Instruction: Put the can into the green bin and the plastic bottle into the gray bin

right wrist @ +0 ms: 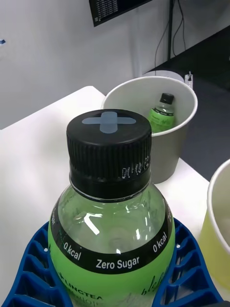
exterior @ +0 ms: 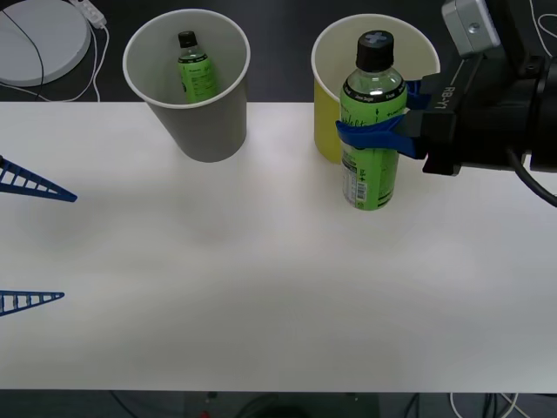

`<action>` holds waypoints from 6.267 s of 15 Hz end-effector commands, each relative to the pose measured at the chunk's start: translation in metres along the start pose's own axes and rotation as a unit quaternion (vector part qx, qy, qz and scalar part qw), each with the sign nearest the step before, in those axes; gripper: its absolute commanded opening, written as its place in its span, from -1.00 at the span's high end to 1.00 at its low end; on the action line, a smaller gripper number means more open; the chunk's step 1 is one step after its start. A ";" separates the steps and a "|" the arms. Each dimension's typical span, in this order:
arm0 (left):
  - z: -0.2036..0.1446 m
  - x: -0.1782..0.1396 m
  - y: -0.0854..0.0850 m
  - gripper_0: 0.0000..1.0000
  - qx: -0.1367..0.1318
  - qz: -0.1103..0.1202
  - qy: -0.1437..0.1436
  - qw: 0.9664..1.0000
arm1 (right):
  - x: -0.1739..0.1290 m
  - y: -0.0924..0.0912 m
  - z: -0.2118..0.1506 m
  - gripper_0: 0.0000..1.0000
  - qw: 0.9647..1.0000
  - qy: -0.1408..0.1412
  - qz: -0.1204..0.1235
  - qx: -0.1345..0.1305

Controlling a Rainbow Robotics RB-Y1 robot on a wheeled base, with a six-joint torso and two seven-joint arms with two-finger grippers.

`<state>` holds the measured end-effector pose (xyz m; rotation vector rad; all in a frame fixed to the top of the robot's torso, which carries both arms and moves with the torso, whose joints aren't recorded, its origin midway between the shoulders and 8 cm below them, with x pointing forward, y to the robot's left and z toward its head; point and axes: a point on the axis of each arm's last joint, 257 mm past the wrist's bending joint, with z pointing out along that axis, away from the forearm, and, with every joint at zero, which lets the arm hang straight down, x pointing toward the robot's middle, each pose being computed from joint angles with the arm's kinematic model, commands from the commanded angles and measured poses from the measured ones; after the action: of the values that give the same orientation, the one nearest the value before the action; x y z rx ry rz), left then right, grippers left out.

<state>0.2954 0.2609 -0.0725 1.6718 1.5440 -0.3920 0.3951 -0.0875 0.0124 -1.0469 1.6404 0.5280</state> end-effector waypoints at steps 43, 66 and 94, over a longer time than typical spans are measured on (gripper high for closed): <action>0.000 0.000 0.000 -1.00 0.000 0.000 0.000 1.000 | -0.130 -0.056 0.206 1.00 0.975 0.179 0.087 0.096; 0.000 0.000 0.000 -1.00 0.000 0.000 0.000 1.000 | -0.161 -0.051 0.276 1.00 0.971 0.163 0.107 0.136; 0.000 0.000 0.000 -1.00 0.000 0.000 0.000 1.000 | -0.165 -0.061 0.267 -1.00 0.982 0.136 0.085 0.100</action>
<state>0.2954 0.2609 -0.0725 1.6718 1.5440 -0.3920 0.5983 0.1502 0.0867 -0.8556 1.9957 0.3315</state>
